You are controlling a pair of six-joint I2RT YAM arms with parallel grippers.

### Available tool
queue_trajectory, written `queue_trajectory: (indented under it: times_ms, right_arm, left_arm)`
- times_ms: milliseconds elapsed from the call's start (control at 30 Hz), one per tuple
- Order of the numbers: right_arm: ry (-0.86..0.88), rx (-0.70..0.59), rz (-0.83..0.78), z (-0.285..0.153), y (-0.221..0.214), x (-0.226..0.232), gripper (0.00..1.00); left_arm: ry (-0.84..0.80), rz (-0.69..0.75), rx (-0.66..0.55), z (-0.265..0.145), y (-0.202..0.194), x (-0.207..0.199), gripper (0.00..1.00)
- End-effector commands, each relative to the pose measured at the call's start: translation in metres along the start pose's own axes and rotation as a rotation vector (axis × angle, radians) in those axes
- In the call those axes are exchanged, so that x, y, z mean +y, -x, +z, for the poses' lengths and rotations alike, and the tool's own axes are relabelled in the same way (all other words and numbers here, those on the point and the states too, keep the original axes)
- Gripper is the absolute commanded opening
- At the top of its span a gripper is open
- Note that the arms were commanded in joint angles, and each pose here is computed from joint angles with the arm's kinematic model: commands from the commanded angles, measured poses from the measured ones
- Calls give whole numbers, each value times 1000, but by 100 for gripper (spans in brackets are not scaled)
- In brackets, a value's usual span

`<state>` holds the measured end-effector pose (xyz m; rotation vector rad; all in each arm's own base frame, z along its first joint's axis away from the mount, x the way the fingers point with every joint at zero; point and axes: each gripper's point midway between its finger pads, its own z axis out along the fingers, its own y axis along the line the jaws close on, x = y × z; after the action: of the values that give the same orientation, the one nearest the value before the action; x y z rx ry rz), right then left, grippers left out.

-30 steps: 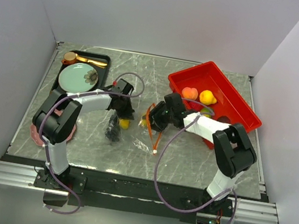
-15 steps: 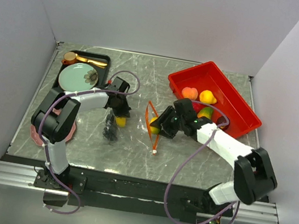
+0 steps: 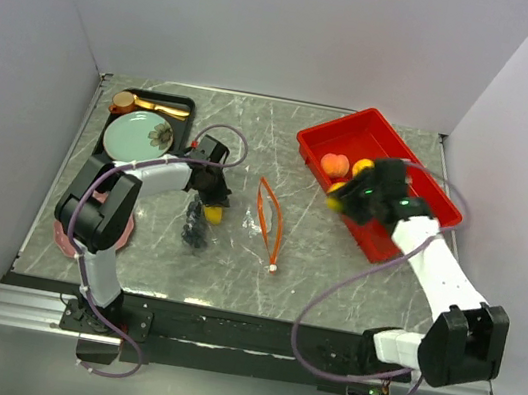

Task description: Open the zip-top bag and remove the fake food

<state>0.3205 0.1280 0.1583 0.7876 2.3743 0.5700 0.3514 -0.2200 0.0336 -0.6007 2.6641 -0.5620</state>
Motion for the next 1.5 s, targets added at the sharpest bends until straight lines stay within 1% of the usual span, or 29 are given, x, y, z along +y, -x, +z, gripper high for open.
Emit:
queue_trajectory:
  times_ms: [0,67,100,200,233,267,300,333,367,433,467,567,600,667,700,733,767,800,833,867,900,933,967,1000,1067,1100,1200,1267,1467]
  right_arm:
    - [-140,-167,30,-14,79,-38,37]
    - [-193,-186,61,-6,99,-56,37]
    - [-210,-210,105,-4,115,-70,38]
    - [-256,-220,151,6,135,-90,43]
    - [-266,-224,154,8,140,-93,48]
    - [-283,-225,160,13,146,-96,58]
    - [-292,-218,158,15,148,-98,64]
    - [-290,-229,156,14,157,-96,75]
    - [-321,-216,154,18,157,-102,80]
    - [-319,-215,129,18,165,-97,90]
    - [-302,-199,107,17,163,-92,92]
    - [-272,-166,66,12,156,-76,93]
    - [-257,-171,51,5,153,-69,90]
    - [-217,-148,2,3,132,-47,86]
    - [-182,-131,-11,-1,116,-40,81]
    - [-119,-102,-62,3,94,-16,78]
    - [-60,-59,-51,4,77,-2,73]
    - [-26,-9,-55,7,52,1,60]
    - [20,27,-50,10,36,9,54]
    - [98,51,-53,14,17,32,48]
    - [128,114,-50,20,-6,33,43]
    - [183,120,-57,23,-13,46,42]
    - [209,163,-63,25,-34,57,41]
    - [216,219,-61,33,-49,59,36]
    - [249,269,-64,39,-66,74,33]
    - [252,309,-80,44,-83,80,32]
    - [279,367,-63,53,-104,91,29]
    - [299,393,-42,58,-113,98,28]
    - [302,473,-8,86,-137,100,26]
  left_arm:
    - [-102,67,-28,-27,14,-30,2]
    - [-117,78,-31,-31,16,-35,2]
    - [-132,88,-40,-36,18,-40,6]
    - [-159,101,-53,-46,23,-49,13]
    - [-161,103,-48,-48,22,-49,14]
    - [-168,104,-49,-50,22,-51,16]
    - [-174,104,-52,-53,23,-52,20]
    - [-182,106,-49,-55,22,-54,23]
    - [-189,105,-53,-59,22,-55,27]
    - [-189,100,-52,-63,22,-55,32]
    - [-194,100,-60,-68,23,-56,37]
    - [-156,79,-100,-80,26,-46,48]
    - [-143,66,-112,-84,28,-41,50]
    - [-104,36,-141,-92,29,-26,50]
    - [-96,20,-153,-96,31,-20,49]
    - [-91,3,-162,-101,29,-13,48]
    - [-68,-9,-175,-103,29,-4,45]
    - [-56,-26,-188,-106,32,2,44]
    - [-48,-43,-197,-110,29,10,43]
    - [-41,-52,-194,-111,26,15,39]
    - [-39,-66,-200,-113,27,19,37]
    - [-16,-81,-221,-112,27,29,35]
    - [-21,-89,-218,-112,27,32,32]
    - [-20,-104,-221,-111,29,35,30]
    - [-10,-112,-214,-105,29,39,24]
    - [-24,-112,-209,-104,30,37,23]
    - [-6,-121,-201,-97,31,39,17]
    - [40,-130,-211,-91,35,47,12]
    - [56,-146,-189,-70,38,51,7]
